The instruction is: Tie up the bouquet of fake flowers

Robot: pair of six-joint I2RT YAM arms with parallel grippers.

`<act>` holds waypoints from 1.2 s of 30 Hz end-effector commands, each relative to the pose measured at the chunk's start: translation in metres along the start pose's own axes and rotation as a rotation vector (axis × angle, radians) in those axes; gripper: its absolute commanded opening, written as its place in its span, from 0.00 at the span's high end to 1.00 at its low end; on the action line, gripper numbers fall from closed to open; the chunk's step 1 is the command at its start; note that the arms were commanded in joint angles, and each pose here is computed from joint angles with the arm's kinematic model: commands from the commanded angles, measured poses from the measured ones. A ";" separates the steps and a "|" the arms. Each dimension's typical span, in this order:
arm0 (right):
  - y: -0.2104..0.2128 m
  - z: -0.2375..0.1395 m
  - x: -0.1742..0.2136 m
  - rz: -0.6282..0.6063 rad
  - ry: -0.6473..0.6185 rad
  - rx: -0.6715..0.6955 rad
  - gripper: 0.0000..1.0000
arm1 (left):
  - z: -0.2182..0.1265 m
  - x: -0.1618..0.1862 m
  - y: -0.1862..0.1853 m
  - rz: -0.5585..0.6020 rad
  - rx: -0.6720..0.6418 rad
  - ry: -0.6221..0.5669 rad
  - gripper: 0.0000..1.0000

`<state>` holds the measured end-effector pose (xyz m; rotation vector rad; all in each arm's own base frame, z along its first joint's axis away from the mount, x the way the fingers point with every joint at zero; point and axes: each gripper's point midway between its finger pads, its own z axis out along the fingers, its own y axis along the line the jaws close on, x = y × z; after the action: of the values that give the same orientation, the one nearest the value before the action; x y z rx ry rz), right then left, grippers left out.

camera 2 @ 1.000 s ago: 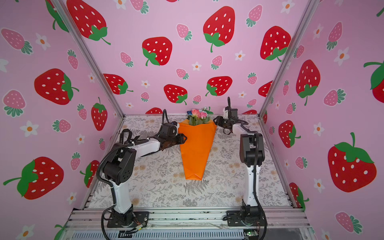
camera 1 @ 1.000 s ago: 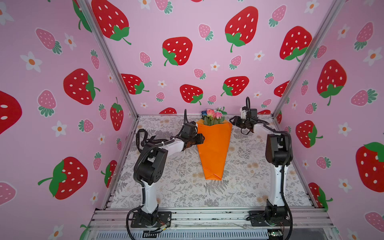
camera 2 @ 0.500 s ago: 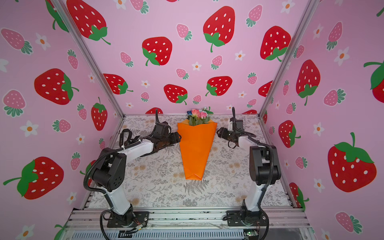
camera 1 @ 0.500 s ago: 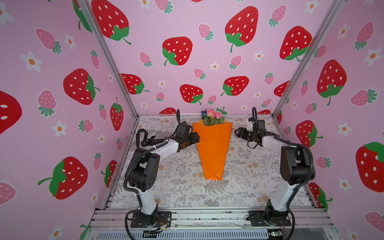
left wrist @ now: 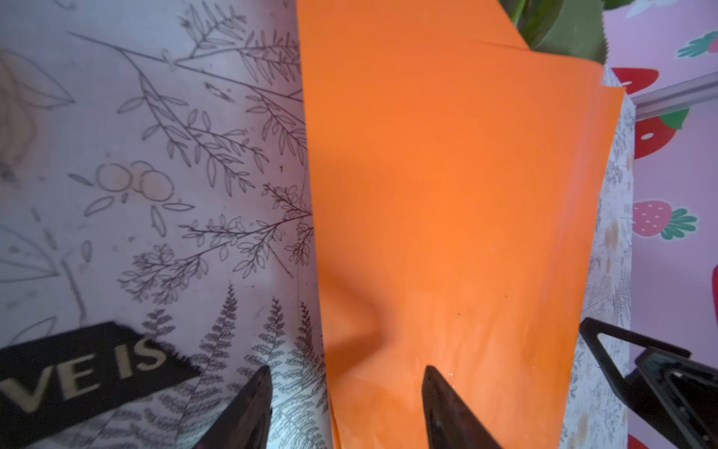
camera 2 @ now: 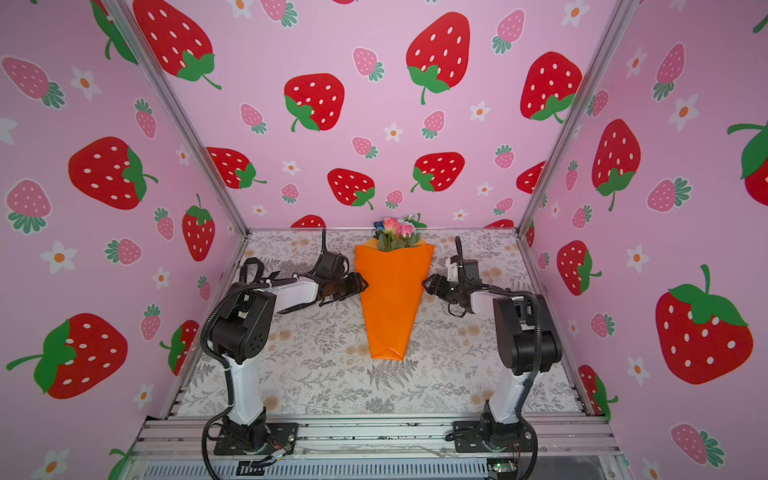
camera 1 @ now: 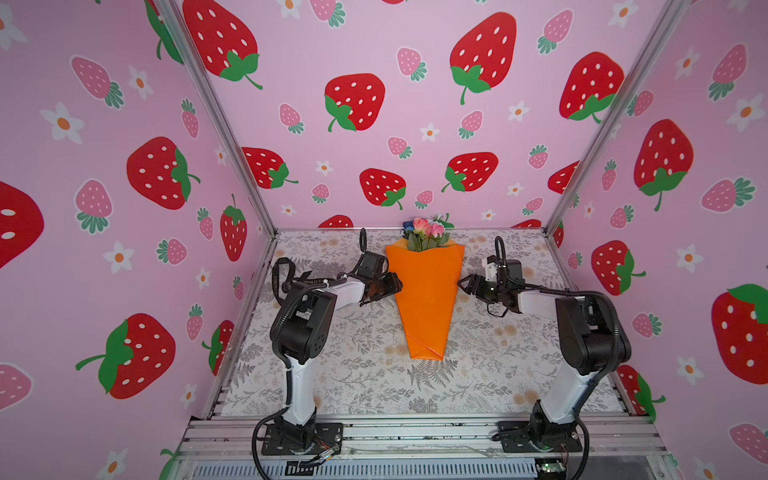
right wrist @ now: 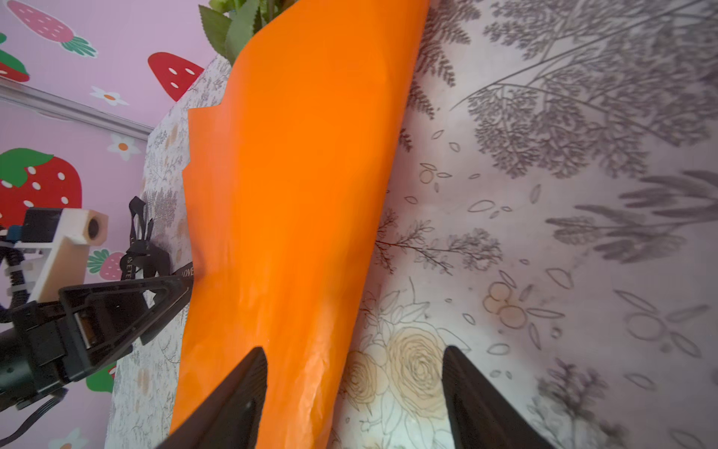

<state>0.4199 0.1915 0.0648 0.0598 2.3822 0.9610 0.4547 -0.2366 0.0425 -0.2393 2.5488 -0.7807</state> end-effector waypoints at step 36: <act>-0.057 0.015 -0.020 0.092 -0.039 0.059 0.98 | 0.044 0.033 -0.045 -0.107 0.197 0.068 1.00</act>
<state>0.4523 0.1920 0.0263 0.1499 2.3953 1.0361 0.4481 -0.2905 0.0264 -0.2493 2.5302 -1.0461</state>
